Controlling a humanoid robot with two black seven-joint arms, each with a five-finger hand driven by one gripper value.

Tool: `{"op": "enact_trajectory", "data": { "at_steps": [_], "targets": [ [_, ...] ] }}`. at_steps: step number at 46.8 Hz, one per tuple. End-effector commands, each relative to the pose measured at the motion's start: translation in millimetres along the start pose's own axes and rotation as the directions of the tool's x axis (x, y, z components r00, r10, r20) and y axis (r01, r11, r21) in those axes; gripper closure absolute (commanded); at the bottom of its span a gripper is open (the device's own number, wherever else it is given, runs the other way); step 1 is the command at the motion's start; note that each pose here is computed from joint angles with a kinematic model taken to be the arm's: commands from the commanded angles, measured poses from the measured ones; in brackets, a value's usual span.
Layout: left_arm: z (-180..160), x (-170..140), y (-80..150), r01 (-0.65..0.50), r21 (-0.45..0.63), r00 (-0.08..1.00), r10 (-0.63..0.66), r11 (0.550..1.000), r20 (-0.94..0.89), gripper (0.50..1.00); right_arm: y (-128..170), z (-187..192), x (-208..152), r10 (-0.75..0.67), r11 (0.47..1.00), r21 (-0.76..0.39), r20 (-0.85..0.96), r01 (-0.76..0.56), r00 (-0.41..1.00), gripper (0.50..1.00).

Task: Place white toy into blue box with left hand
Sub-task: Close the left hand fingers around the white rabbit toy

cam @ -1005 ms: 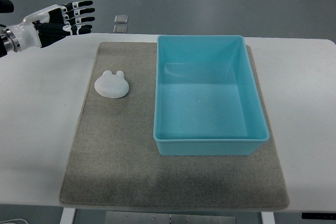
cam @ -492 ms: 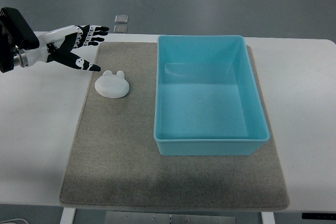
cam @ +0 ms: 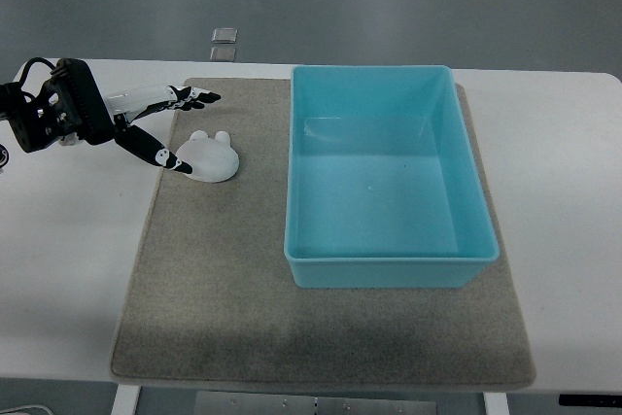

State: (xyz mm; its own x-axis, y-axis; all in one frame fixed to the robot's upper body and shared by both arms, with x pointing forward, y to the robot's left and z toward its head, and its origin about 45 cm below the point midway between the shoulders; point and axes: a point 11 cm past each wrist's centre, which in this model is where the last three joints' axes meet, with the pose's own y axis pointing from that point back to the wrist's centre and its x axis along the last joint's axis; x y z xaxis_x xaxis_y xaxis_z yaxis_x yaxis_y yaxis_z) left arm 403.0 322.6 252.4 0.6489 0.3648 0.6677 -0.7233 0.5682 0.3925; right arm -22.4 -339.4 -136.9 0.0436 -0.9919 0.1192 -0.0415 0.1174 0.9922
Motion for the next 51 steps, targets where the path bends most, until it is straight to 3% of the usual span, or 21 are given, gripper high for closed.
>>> {"op": "enact_trajectory", "data": {
  "at_steps": [1, 20, 31, 35, 44, 51],
  "targets": [
    [-1.5, -6.6, -5.0, -0.008, 0.006, 1.0, 0.008, 1.0, 0.022, 0.519, 0.0, 0.0, 0.0, 0.0, 1.0, 0.0, 0.0, 0.0, 1.0, 0.564],
    [-2.8, -19.4, -13.9, 0.014, 0.025, 0.992, -0.017, 1.0, 0.124, 0.536, 0.0, 0.0, 0.0, 0.0, 1.0, 0.0, 0.0, 0.0, 1.0, 0.564],
    [-3.2, -20.0, -15.0, 0.027, 0.039, 0.982, -0.034, 0.999, 0.187, 0.684, 0.0, 0.0, 0.0, 0.0, 1.0, 0.0, 0.0, 0.0, 1.0, 0.564],
    [-1.9, -19.6, -16.5, 0.026, 0.037, 0.981, -0.032, 0.999, 0.191, 0.803, 0.0, 0.0, 0.0, 0.0, 1.0, 0.0, 0.0, 0.0, 1.0, 0.564],
    [1.4, -13.6, -17.2, 0.008, 0.03, 0.979, -0.014, 1.0, 0.202, 1.0, 0.0, -0.9, 0.0, 0.0, 1.0, 0.002, 0.0, 0.0, 1.0, 0.564],
    [3.3, -8.6, -16.8, 0.0, 0.028, 0.978, -0.006, 1.0, 0.209, 1.0, 0.0, 0.0, 0.0, 0.0, 1.0, 0.0, 0.0, 0.0, 1.0, 0.564]
  ]
}}
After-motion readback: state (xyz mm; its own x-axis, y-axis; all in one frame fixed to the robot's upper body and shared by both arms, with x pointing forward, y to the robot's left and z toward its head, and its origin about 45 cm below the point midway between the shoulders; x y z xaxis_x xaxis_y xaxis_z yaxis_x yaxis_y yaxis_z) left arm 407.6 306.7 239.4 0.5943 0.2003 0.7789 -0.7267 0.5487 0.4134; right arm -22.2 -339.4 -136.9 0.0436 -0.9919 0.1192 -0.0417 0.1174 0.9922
